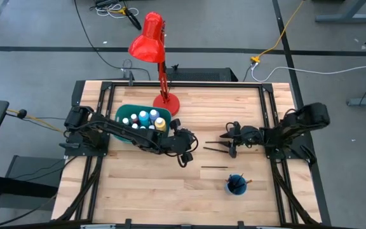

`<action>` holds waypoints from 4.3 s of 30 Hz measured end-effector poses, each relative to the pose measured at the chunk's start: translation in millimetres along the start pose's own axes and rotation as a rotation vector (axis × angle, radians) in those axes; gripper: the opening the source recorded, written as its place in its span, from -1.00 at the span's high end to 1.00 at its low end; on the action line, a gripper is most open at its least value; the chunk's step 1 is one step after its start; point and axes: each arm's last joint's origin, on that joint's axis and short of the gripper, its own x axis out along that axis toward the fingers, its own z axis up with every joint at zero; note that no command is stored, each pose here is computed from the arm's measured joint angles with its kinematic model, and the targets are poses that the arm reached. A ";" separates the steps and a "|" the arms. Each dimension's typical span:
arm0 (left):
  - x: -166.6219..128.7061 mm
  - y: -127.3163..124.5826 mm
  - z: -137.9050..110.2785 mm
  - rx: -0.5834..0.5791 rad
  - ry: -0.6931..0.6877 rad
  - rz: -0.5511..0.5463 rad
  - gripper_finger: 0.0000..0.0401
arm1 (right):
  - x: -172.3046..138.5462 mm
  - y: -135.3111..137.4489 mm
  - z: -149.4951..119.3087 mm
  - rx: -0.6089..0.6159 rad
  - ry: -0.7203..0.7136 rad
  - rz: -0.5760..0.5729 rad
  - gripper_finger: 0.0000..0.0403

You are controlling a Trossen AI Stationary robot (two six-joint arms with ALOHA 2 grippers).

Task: Pick & Place Paint Supplies
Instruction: Put the silver paint brush into the blue cup

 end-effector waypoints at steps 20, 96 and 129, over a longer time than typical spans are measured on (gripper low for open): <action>0.0 -0.1 -0.1 -0.001 0.001 -0.004 0.43 | 50.9 8.5 -4.6 -0.128 0.022 0.009 0.33; -0.4 -0.4 0.1 -0.053 -0.003 0.005 0.43 | -89.2 160.6 175.3 -0.066 0.748 0.387 0.92; -1.1 -3.9 11.8 -0.140 -0.097 -0.080 0.43 | -52.3 202.3 124.2 -0.253 0.955 0.340 0.44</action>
